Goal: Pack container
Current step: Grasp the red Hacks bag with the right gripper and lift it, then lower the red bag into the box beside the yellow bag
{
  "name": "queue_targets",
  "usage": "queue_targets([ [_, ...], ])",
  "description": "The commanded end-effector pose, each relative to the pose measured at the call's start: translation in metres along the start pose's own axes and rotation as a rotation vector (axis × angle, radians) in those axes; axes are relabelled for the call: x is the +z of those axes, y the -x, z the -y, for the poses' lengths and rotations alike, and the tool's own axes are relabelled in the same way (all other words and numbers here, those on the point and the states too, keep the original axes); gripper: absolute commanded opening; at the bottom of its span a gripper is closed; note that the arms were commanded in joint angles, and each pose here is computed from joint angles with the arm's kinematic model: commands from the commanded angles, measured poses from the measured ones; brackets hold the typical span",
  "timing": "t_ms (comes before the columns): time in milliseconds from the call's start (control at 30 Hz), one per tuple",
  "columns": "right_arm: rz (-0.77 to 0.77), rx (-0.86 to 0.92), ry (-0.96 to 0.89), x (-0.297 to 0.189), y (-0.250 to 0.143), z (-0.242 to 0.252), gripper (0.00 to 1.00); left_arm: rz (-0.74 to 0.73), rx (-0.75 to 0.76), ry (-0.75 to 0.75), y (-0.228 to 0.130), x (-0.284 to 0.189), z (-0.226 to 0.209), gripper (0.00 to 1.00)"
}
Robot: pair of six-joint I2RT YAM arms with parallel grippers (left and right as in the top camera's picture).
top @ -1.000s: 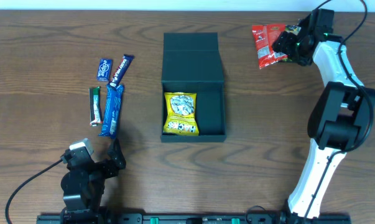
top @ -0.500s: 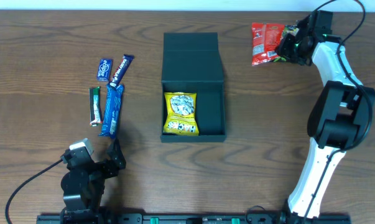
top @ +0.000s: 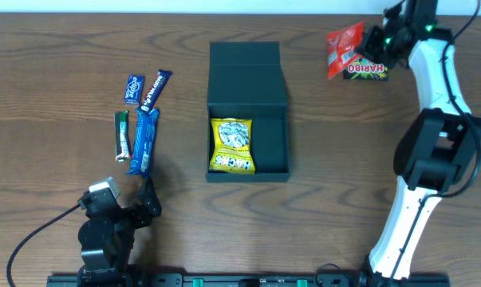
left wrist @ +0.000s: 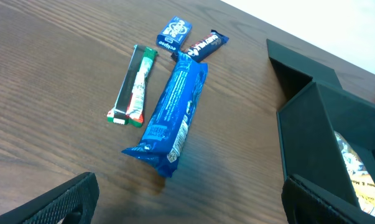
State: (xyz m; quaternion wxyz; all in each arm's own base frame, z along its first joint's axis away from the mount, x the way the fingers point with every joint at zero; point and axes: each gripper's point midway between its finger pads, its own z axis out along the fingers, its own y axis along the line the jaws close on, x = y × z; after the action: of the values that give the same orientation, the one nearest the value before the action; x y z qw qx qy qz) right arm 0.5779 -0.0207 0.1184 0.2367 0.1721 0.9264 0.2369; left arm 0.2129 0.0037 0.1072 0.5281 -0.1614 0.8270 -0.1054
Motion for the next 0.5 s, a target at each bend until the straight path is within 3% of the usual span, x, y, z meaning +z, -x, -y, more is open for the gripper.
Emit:
queue_targets([
  [0, 0.115, -0.110, 0.095, -0.077, 0.023, -0.076, 0.01, -0.013, -0.006, 0.004, -0.006, 0.002, -0.002, 0.95],
  [133, 0.127, -0.182, 0.157, -0.133, 0.001, -0.137, 0.01, -0.013, -0.006, 0.004, -0.006, 0.002, -0.002, 0.95],
  [267, 0.091, -0.282, 0.243, -0.181, -0.051, -0.205, 0.01, -0.013, -0.006, 0.004, -0.006, 0.002, -0.002, 0.95],
  [467, 0.017, -0.370, 0.276, -0.235, -0.118, -0.238, 0.01, -0.013, -0.006, 0.004, -0.006, 0.002, -0.002, 0.95],
])
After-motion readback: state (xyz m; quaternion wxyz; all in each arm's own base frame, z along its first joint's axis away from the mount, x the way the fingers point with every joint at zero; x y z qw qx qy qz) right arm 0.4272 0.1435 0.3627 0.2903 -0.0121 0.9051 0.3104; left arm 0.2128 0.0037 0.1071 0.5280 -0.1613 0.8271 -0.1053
